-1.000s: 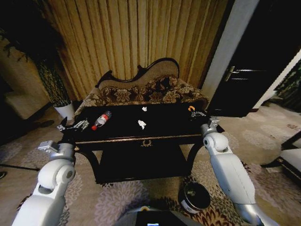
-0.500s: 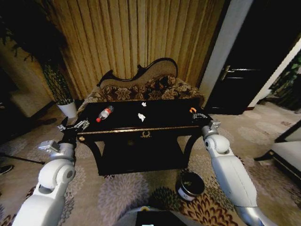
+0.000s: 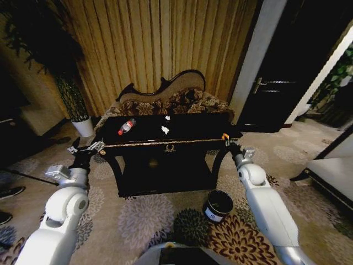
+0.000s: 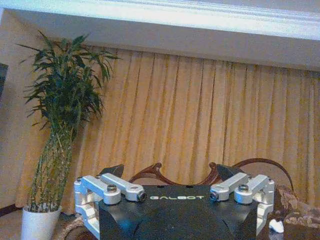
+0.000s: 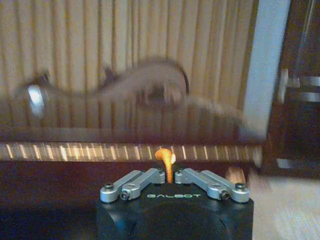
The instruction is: Move to the front of the table and place the trash on the table into the trash bin.
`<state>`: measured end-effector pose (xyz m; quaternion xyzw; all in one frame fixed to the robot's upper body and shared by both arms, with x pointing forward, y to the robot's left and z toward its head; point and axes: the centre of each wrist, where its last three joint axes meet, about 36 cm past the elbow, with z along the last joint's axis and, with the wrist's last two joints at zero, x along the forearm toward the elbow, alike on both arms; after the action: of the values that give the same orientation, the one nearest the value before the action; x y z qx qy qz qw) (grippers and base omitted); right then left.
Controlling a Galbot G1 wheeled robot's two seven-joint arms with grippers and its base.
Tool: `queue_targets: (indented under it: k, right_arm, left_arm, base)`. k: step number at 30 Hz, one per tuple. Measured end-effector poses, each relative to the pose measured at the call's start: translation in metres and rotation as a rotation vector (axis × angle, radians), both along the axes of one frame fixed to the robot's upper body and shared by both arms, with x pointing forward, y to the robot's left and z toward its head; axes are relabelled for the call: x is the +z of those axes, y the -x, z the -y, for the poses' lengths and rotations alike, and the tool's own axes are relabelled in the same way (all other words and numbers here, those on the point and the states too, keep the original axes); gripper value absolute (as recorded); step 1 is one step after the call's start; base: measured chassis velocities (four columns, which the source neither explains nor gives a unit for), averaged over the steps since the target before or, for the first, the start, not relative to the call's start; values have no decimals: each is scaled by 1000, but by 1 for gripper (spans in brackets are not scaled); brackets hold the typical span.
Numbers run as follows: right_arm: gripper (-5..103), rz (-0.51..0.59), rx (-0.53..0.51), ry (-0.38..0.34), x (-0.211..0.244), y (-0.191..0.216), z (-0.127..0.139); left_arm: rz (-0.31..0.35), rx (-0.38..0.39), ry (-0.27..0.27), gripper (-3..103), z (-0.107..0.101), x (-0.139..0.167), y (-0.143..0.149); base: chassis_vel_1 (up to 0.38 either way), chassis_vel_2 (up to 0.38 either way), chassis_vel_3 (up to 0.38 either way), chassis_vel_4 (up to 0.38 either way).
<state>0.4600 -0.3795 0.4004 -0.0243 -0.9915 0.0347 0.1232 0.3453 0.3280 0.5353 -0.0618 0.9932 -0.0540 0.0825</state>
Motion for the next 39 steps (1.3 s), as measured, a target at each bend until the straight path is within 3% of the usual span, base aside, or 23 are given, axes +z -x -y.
queue_targets:
  k: [3,8,15,22,24,27,29,30,31,33,37,38,39]
  right_arm:
    - [3,-169,-62,20,-38,32,18]
    - [3,-324,-133,63,-89,65,46]
    - [3,-382,-180,140,-125,73,71]
    - [1,-398,-165,162,-138,64,60]
    - [4,-400,-161,165,-139,64,56]
    - [20,-402,-151,157,-144,69,44]
    - [20,-397,-148,157,-143,70,42]
    - [31,-388,-145,158,-140,69,41]
    - [31,-388,-145,158,-140,69,41]
    - [42,-370,-141,161,-135,66,39]
    - [47,-355,-137,162,-130,64,37]
    - [58,-343,-133,163,-126,62,36]
    - [58,-336,-130,164,-124,61,35]
  left_arm:
    - [0,-2,1,100,-2,2,0]
    - [-6,15,18,100,-8,4,1]
    - [0,15,7,100,-11,11,-1]
    - [-14,4,-2,100,-11,8,-3]
    - [-17,4,-6,100,-12,8,-3]
    - [-17,6,-7,100,-13,9,-3]
    - [-16,6,-6,100,-13,9,-4]
    - [-15,6,-2,100,-13,8,-4]
    - [-15,6,-2,100,-13,8,-4]
    - [-12,5,8,100,-12,8,-3]
    - [-11,3,11,100,-11,7,-3]
    - [-9,4,12,100,-11,7,-3]
    - [-7,5,12,100,-12,8,-3]
  base:
    - [0,0,0,0]
    - [0,0,0,0]
    - [0,0,0,0]
    - [0,0,0,0]
    - [0,0,0,0]
    - [0,0,0,0]
    - [0,0,0,0]
    - [0,0,0,0]
    - [0,0,0,0]
    - [0,0,0,0]
    - [0,0,0,0]
    - [0,0,0,0]
    - [0,0,0,0]
